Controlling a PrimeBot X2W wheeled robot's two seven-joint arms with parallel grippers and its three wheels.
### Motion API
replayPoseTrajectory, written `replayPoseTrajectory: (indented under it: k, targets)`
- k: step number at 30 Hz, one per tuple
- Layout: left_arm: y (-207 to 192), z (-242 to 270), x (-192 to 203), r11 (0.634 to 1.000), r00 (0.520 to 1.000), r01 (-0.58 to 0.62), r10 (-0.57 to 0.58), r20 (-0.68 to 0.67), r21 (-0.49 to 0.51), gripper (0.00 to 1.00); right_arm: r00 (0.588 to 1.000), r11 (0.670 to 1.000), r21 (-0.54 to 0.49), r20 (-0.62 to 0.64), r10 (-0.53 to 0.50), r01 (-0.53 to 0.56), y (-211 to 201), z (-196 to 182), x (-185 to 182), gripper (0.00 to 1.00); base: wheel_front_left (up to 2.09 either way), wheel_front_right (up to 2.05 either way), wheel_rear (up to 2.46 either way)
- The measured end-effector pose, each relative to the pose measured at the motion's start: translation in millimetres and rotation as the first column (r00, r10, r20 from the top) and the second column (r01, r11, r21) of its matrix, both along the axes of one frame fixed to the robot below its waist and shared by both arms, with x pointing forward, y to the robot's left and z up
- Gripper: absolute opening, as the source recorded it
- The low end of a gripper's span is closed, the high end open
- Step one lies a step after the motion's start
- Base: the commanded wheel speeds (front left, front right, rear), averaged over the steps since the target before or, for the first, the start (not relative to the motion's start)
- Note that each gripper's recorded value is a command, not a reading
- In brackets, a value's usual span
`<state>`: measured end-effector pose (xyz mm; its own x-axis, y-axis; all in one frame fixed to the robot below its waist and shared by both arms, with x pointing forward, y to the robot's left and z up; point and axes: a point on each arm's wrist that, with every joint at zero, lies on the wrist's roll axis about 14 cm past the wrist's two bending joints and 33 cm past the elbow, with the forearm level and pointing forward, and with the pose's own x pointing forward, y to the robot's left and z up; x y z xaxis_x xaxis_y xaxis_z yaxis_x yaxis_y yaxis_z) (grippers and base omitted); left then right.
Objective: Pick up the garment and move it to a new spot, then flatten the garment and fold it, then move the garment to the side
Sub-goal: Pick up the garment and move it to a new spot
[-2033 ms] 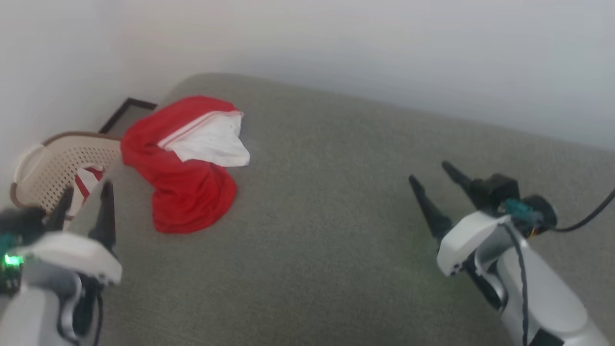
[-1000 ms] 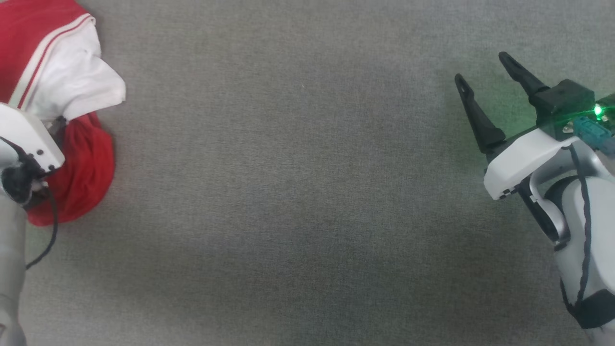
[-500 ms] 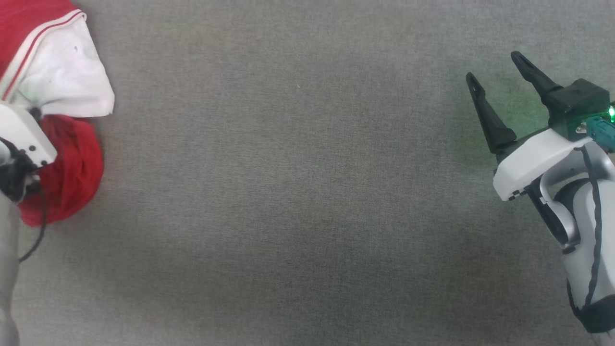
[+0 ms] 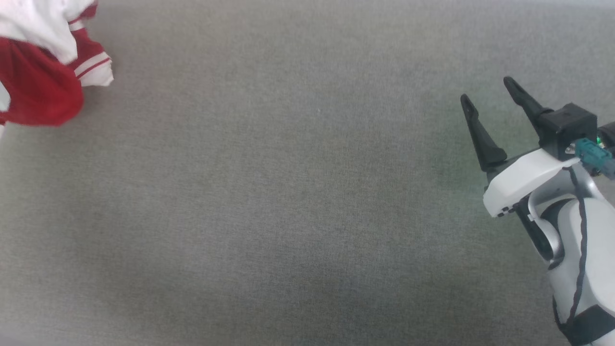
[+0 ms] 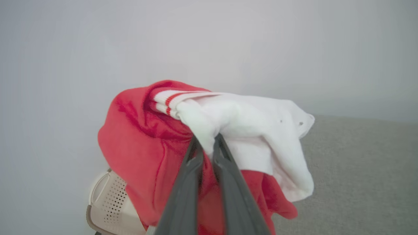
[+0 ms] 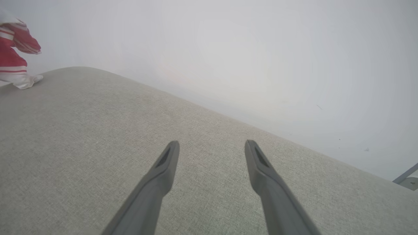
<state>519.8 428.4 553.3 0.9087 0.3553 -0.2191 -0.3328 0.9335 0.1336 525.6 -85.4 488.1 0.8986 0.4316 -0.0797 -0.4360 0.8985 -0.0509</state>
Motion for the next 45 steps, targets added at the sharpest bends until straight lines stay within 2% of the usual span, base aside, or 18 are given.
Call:
replayPoseTrajectory:
  k: [5, 13, 21, 25, 31, 35, 40, 45]
  targets:
    - [-6, 57, 0, 0.996, 0.994, 0.048, -0.055, 0.093, 0.073, 0.00, 0.999, 1.000, 0.021, 0.044, -0.008, 0.007, 1, 20, -8, 1.00, 0.00, 0.00, 0.00]
    - [-36, 132, -2, 0.973, 0.963, 0.149, -0.183, 0.196, 0.174, 0.00, 0.993, 0.998, 0.046, 0.112, -0.044, 0.039, -9, 51, -19, 1.00, 0.00, 0.00, 0.00]
    - [-87, 164, -2, 0.937, 0.924, 0.265, -0.314, 0.218, 0.227, 0.00, 0.979, 0.991, 0.060, 0.161, -0.125, 0.117, -40, 71, -26, 1.00, 0.00, 0.00, 0.00]
    - [-124, 176, -4, 0.910, 0.891, 0.339, -0.392, 0.228, 0.241, 0.00, 0.966, 0.982, 0.070, 0.181, -0.185, 0.175, -64, 79, -32, 1.00, 0.00, 0.00, 0.00]
    - [-191, 179, -7, 0.847, 0.827, 0.463, -0.518, 0.216, 0.260, 0.00, 0.937, 0.958, 0.077, 0.200, -0.285, 0.275, -104, 86, -44, 1.00, 0.00, 0.00, 0.00]
    - [-237, 171, -10, 0.789, 0.769, 0.560, -0.608, 0.197, 0.251, 0.00, 0.913, 0.935, 0.085, 0.202, -0.355, 0.344, -130, 85, -55, 1.00, 0.00, 0.00, 0.00]
    - [-292, 144, -13, 0.708, 0.693, 0.677, -0.705, 0.151, 0.200, 0.00, 0.884, 0.903, 0.088, 0.188, -0.429, 0.420, -156, 79, -70, 1.00, 0.00, 0.00, 0.00]
    - [-336, 95, -22, 0.631, 0.627, 0.772, -0.776, 0.064, 0.083, 0.00, 0.860, 0.875, 0.089, 0.162, -0.484, 0.476, -173, 66, -82, 1.00, 0.00, 0.00, 0.00]
